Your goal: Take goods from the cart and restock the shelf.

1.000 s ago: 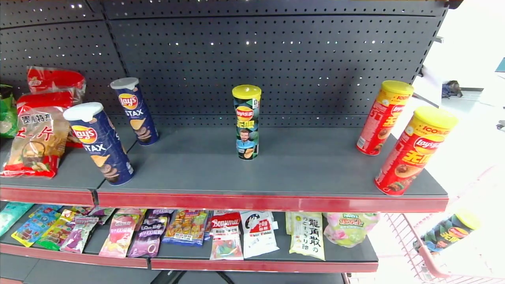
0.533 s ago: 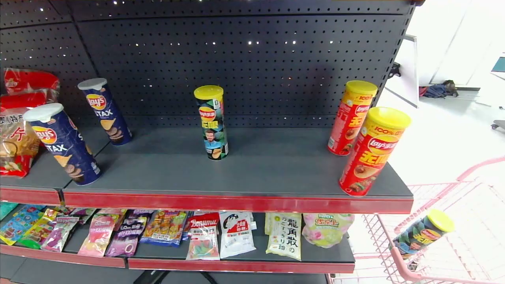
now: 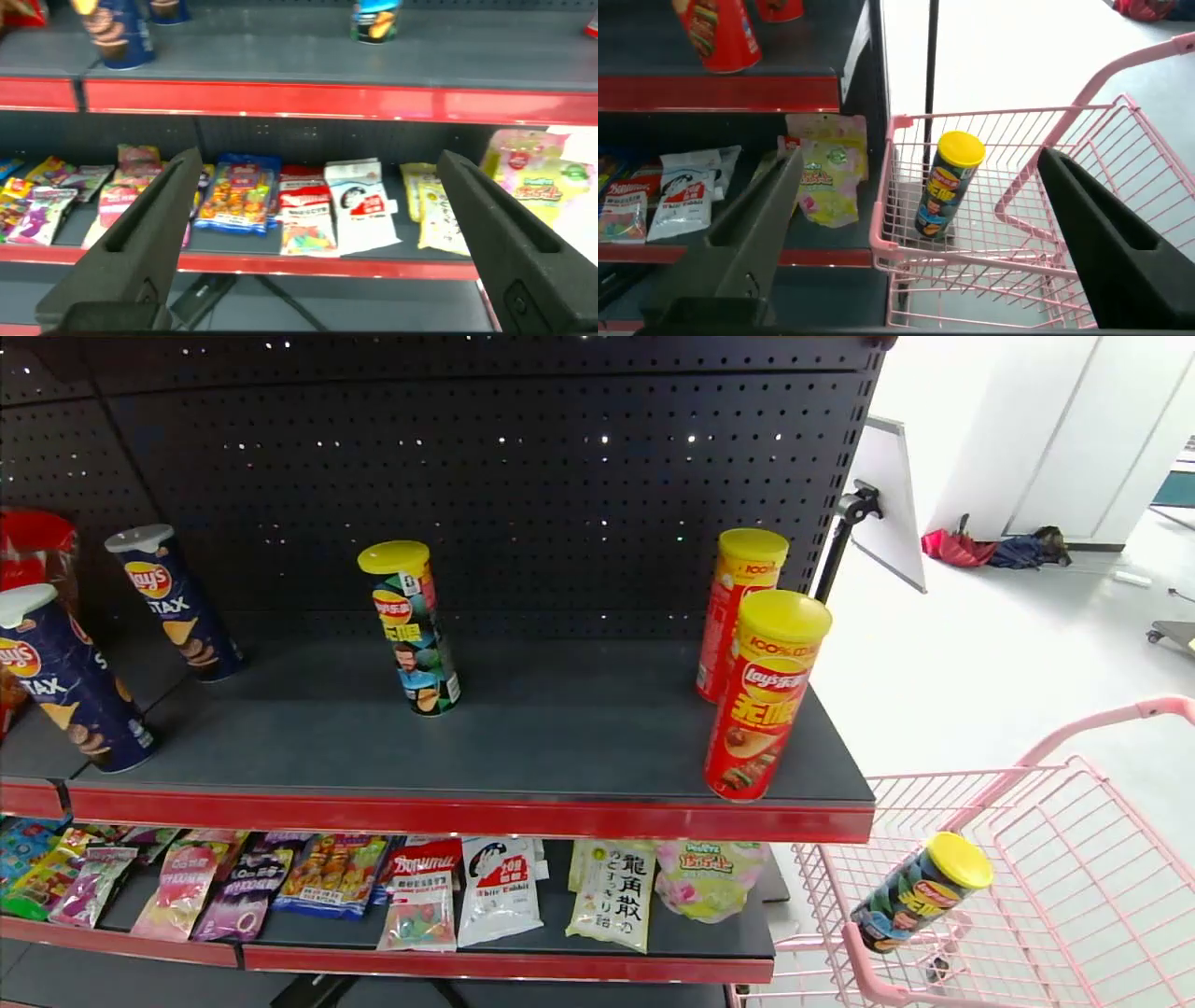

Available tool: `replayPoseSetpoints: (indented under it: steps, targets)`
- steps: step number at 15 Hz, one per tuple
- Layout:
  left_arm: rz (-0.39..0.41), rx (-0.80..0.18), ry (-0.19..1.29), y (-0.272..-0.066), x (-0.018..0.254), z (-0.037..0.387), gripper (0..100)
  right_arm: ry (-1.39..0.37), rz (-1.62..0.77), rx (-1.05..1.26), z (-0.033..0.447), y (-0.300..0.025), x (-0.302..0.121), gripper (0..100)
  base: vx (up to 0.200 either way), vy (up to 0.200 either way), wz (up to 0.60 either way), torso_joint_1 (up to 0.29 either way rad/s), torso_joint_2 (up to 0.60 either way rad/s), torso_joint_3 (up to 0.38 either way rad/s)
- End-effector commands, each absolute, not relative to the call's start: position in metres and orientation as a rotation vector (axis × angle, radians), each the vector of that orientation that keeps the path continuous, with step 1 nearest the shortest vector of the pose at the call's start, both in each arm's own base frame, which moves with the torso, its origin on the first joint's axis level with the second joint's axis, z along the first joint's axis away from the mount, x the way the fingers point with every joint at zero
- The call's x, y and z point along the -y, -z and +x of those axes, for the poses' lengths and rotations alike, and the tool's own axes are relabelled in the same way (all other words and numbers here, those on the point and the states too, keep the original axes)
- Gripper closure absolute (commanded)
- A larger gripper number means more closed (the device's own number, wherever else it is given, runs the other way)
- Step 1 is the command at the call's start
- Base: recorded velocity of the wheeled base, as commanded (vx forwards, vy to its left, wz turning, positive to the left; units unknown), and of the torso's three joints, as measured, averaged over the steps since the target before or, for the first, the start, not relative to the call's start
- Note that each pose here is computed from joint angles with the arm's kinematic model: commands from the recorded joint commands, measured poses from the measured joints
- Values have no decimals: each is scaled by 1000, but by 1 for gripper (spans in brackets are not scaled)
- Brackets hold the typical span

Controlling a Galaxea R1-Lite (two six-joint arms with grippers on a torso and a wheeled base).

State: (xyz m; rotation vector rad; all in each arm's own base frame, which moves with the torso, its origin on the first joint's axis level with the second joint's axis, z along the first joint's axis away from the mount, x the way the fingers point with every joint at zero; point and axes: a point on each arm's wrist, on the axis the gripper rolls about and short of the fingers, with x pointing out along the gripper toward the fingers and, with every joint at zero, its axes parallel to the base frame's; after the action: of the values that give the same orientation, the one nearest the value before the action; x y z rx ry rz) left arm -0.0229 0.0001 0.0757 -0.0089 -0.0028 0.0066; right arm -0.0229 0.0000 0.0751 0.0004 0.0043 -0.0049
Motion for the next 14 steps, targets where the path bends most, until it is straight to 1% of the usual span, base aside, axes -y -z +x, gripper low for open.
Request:
replayPoseSetpoints:
  steps: [1, 12, 14]
  targets:
    - [-9, 3, -8, -76, 0, -23, 0, 6, 0, -6, -23, -75, 0, 0, 0, 0, 0, 0, 0, 0]
    - [-9, 3, -9, -76, 0, -23, 0, 6, 0, -6, -23, -75, 0, 0, 0, 0, -600, 2, 2, 2]
    - [-9, 3, -9, -76, 0, -23, 0, 6, -2, -5, -23, -75, 0, 0, 0, 0, 0, 0, 0, 0]
